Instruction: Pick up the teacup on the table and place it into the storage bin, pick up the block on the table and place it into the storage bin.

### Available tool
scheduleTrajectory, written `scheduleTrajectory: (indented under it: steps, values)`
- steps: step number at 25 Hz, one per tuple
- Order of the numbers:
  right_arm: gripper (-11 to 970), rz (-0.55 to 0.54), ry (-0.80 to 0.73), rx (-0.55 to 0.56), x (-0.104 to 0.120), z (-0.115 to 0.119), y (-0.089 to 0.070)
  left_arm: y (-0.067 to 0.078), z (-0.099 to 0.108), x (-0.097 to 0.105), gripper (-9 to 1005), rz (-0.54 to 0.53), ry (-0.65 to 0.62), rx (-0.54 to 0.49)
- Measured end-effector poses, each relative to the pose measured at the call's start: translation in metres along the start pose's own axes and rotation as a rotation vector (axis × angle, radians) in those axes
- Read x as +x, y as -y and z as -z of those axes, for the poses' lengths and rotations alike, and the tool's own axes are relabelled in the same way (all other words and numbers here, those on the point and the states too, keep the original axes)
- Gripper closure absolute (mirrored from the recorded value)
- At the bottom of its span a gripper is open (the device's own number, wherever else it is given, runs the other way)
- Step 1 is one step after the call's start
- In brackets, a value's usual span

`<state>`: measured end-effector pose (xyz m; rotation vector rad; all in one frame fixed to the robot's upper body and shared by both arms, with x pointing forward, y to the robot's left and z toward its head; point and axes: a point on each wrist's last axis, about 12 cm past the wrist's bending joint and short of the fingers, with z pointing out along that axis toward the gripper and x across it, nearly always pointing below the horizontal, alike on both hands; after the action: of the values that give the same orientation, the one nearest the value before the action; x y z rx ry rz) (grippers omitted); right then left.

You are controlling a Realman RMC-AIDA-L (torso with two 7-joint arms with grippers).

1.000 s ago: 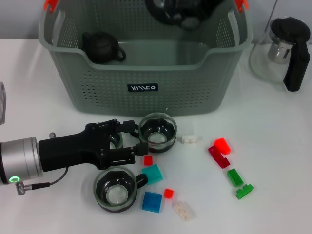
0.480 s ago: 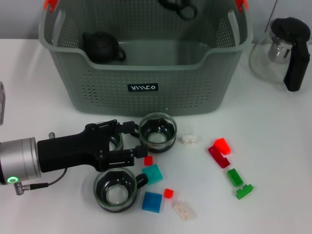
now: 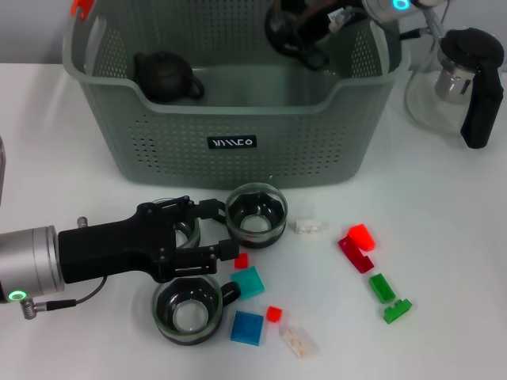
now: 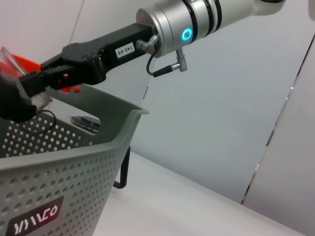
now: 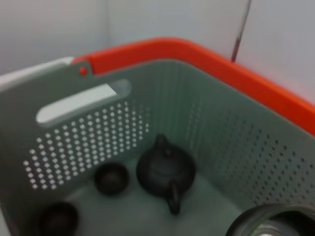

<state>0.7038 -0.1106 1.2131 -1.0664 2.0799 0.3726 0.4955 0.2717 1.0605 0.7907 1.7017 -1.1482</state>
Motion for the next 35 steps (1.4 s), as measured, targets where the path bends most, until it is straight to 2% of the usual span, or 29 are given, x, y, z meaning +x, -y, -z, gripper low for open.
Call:
scheduleTrajectory:
  steps: [11, 22, 35]
  values:
    - [906, -0.004, -0.072, 0.049, 0.02, -0.005, 0.008, 0.0, 0.001, 0.001, 166, -0.001, 0.0, -0.002]
    - [906, 0.0, -0.078, 0.058, 0.022, -0.006, 0.008, 0.001, 0.001, 0.001, 166, 0.002, 0.003, -0.001]
    - [906, 0.028, -0.086, 0.08, 0.026, -0.016, 0.0, 0.001, 0.001, 0.002, 167, 0.006, 0.005, -0.003]
